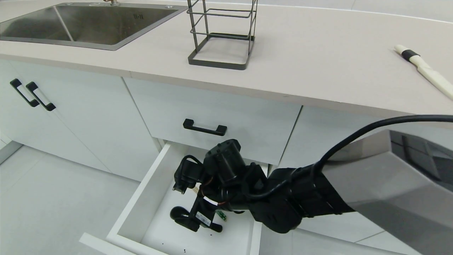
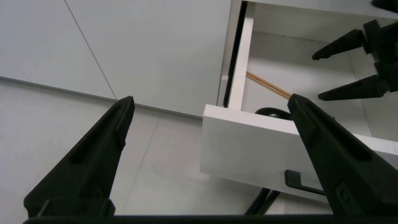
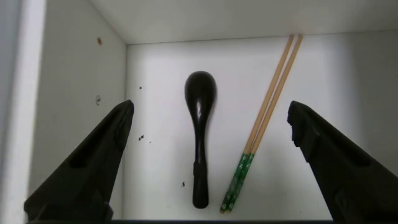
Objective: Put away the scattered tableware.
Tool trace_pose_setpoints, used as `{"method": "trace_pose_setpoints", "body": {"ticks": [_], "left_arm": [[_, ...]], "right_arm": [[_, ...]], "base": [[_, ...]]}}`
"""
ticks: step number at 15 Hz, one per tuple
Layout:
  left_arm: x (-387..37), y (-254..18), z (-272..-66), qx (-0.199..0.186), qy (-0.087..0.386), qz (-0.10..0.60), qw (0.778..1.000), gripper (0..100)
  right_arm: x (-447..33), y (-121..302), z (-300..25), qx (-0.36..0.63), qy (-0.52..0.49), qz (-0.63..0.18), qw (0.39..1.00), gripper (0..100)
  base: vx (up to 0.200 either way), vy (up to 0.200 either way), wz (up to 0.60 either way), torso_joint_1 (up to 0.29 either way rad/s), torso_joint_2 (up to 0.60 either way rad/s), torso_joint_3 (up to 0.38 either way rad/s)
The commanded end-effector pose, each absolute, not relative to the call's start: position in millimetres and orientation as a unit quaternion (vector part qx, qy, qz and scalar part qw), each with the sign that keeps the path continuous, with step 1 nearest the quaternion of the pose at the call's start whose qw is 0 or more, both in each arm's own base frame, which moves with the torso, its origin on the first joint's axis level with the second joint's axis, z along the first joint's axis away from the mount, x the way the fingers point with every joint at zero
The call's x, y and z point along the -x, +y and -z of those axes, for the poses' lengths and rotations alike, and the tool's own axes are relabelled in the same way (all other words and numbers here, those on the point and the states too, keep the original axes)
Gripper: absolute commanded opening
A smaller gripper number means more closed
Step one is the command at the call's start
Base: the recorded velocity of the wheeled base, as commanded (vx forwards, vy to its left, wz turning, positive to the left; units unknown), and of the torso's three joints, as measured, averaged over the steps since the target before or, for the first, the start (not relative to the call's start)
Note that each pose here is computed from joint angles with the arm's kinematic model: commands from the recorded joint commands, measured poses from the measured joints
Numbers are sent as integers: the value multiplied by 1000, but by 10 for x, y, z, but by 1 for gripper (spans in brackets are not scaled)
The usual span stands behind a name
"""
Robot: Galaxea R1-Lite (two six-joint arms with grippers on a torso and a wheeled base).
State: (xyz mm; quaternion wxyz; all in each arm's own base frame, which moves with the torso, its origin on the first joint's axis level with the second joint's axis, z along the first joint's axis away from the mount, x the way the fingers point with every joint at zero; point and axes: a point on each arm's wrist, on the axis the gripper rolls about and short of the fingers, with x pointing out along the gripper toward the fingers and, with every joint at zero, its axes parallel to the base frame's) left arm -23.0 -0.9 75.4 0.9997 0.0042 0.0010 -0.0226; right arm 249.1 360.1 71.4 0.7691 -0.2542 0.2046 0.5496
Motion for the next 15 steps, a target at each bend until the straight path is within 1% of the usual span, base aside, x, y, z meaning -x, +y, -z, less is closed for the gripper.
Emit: {"method": "trace_pose_setpoints", "body": {"ticks": [1,3,5,9,14,15], "left_arm": [[229,-9,-754,-4,1,22,1000,100],[229,-9,-754,-5,1,23,1000,100],[229,-9,-754,-5,1,22,1000,100],[229,-9,-754,-5,1,23,1000,100],[229,-9,-754,-5,1,22,1000,100],[229,-9,-754,-5,1,22,1000,100]], "right_arm": [[-2306,3431,-1014,248,183,-545,779,100],[-2098,3272,-1207,249,169,-539,787,100],[-1984,3117,-1276,248,169,-529,794,100],[-1716,2761,-1297,224,193,-514,806,100],[-1575,2527,-1247,228,213,-510,801,100],[-1513,2429,-1250,223,222,-508,802,100]], "base": [[0,0,0,0,0,0],[0,0,0,0,0,0],[0,0,0,0,0,0],[0,0,0,0,0,0],[0,0,0,0,0,0],[0,0,0,0,0,0]]}}
